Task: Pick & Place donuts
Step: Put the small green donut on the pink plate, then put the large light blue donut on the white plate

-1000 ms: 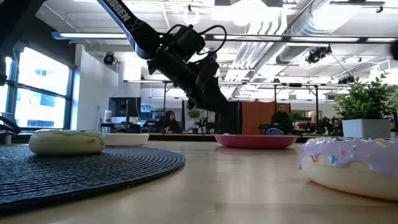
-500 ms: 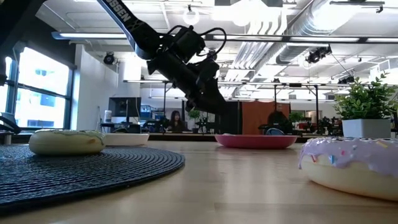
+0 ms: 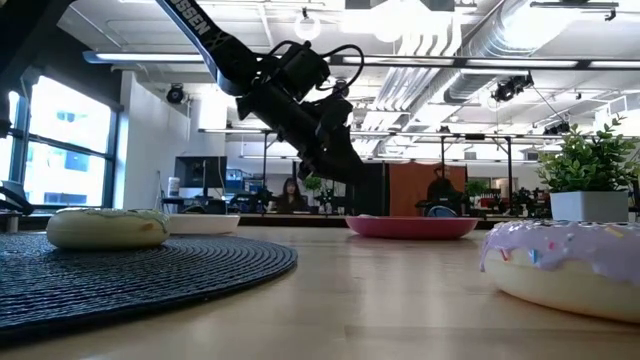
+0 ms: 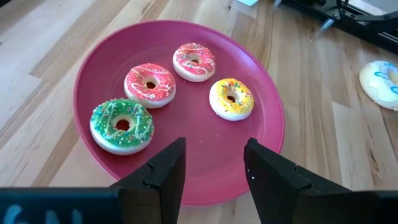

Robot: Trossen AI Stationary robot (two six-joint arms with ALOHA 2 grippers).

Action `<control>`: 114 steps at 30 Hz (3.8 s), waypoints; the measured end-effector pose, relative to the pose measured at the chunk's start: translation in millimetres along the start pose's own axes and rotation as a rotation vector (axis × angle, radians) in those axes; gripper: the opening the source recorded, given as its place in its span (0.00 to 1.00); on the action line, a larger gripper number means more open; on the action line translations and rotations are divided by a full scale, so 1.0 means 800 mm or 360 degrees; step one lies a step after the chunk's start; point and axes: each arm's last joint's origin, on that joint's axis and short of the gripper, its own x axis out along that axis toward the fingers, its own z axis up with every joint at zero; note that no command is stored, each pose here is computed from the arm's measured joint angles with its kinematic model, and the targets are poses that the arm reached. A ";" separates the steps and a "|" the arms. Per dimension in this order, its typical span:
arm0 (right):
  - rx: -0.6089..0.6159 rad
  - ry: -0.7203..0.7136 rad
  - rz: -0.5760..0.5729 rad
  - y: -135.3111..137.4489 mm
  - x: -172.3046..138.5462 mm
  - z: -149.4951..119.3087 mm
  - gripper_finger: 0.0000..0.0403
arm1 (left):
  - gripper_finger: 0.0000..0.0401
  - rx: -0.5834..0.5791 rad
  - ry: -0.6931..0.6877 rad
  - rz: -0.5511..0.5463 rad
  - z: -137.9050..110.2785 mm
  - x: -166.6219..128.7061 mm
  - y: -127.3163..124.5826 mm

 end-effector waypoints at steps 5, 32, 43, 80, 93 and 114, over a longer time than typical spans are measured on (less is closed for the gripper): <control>0.0020 0.0036 0.0064 -0.008 -0.005 0.005 0.05 | 0.39 0.0003 -0.0001 0.0000 0.000 0.000 0.000; 0.0802 -0.0728 -0.1125 -0.330 -0.118 0.080 0.03 | 0.39 0.0048 0.0017 -0.0080 -0.001 0.000 -0.001; 0.0976 -0.0817 -0.0956 -0.396 -0.135 0.061 0.03 | 0.39 0.0125 0.0302 -0.0173 -0.008 -0.029 -0.009; 0.0629 -0.0957 -0.0775 -0.359 -0.146 0.079 0.37 | 0.39 0.0382 0.0899 0.0420 -0.189 -0.164 -0.189; 0.0614 -0.0973 -0.0820 -0.350 -0.145 0.084 0.38 | 0.39 0.0267 0.0921 0.0323 -0.197 -0.164 -0.187; 0.0614 -0.0979 -0.0820 -0.350 -0.145 0.084 0.38 | 0.39 0.0255 0.1069 0.0184 -0.199 -0.143 -0.200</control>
